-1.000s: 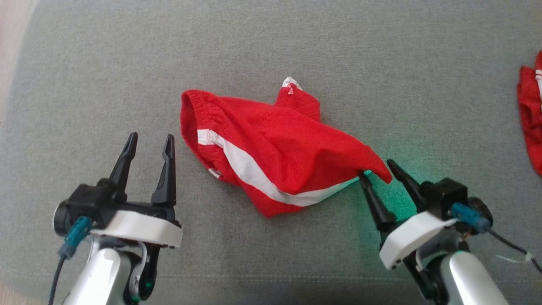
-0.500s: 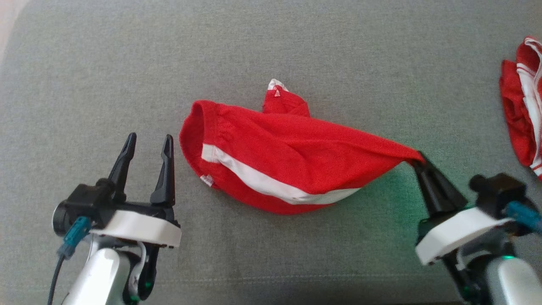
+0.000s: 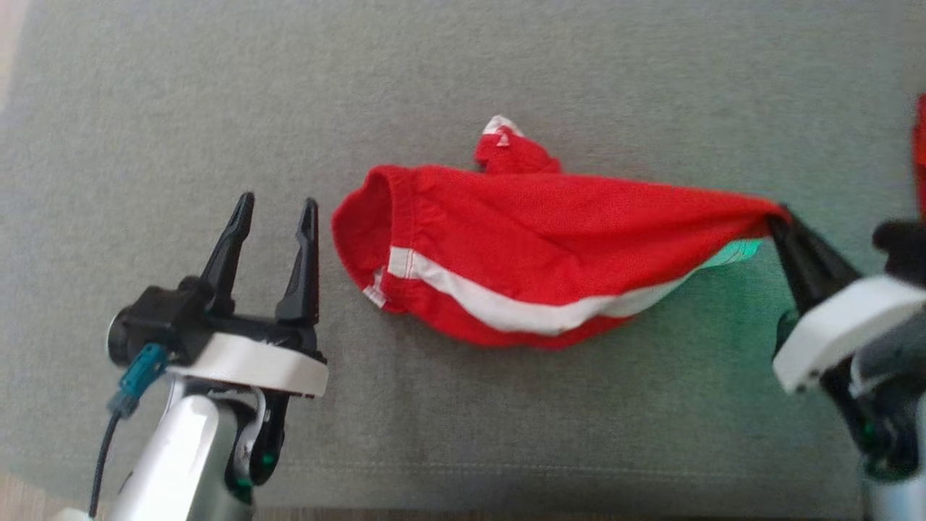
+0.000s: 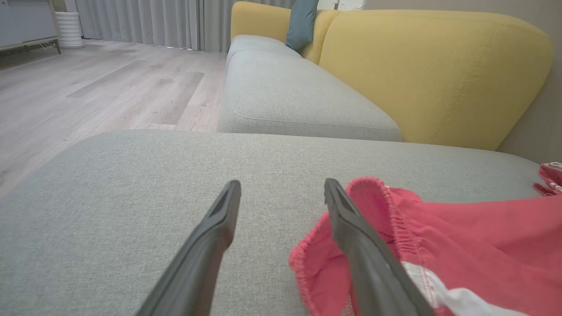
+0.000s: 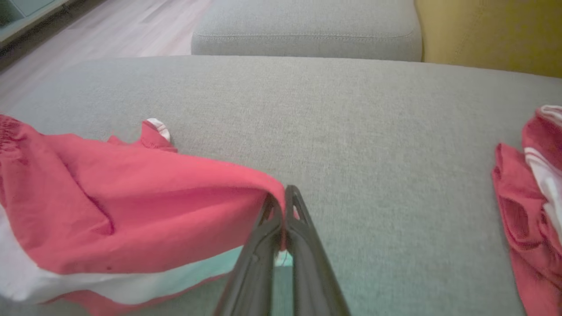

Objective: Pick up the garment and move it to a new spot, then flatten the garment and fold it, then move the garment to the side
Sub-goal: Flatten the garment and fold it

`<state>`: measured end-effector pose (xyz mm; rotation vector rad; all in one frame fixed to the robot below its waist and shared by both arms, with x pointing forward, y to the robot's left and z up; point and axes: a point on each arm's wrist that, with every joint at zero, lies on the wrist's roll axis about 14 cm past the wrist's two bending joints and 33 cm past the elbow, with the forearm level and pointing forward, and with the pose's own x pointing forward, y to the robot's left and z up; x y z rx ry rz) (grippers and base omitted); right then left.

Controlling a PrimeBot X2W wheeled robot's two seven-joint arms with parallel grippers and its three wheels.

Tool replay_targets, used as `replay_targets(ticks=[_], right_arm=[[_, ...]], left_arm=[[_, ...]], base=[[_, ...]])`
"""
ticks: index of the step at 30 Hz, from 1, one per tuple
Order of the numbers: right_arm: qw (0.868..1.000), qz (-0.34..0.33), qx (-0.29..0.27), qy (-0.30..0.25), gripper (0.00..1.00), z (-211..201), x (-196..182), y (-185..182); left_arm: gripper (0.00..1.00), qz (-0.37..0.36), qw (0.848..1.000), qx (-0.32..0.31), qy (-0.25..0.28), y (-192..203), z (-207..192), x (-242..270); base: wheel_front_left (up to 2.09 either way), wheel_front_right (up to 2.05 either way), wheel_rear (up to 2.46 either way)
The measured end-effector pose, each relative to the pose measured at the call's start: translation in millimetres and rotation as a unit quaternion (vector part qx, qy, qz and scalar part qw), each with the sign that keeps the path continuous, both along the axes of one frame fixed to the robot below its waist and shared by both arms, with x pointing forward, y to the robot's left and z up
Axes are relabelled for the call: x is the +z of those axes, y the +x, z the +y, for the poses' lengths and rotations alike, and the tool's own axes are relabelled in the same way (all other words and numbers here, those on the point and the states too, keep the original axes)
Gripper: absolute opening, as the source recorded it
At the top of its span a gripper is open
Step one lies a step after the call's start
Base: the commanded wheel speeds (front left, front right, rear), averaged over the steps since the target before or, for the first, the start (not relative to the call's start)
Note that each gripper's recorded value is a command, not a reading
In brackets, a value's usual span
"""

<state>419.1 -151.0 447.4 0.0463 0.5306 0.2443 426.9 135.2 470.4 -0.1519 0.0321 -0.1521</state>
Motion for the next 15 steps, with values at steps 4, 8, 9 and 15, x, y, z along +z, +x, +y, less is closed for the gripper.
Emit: replay_targets(ticks=[4, 8, 9, 15], right_arm=[[1.0, 0.0, 0.01, 0.005, 0.0, 7.1, -5.8, 31.0], [1.0, 0.024, 0.017, 0.008, 0.0, 11.5, -26.5, 55.0], [0.999, 0.029, 0.017, 0.012, 0.0, 13.2, -31.5, 60.0], [0.999, 0.032, 0.012, 0.041, 1.0, 21.1, -50.0, 81.0]], left_arm=[[1.0, 0.004, 1.0, 0.005, -0.001, 5.2, 4.5, -4.7], [1.0, 0.008, 1.0, 0.008, -0.001, 10.7, 6.4, -10.1], [1.0, 0.009, 1.0, 0.008, -0.001, 12.1, 7.2, -11.6], [1.0, 0.019, 1.0, 0.008, 0.005, 17.6, 9.5, -21.6]], base=[[0.0, 0.0, 0.0], [0.0, 0.0, 0.0], [0.0, 0.0, 0.0], [0.0, 0.0, 0.0]])
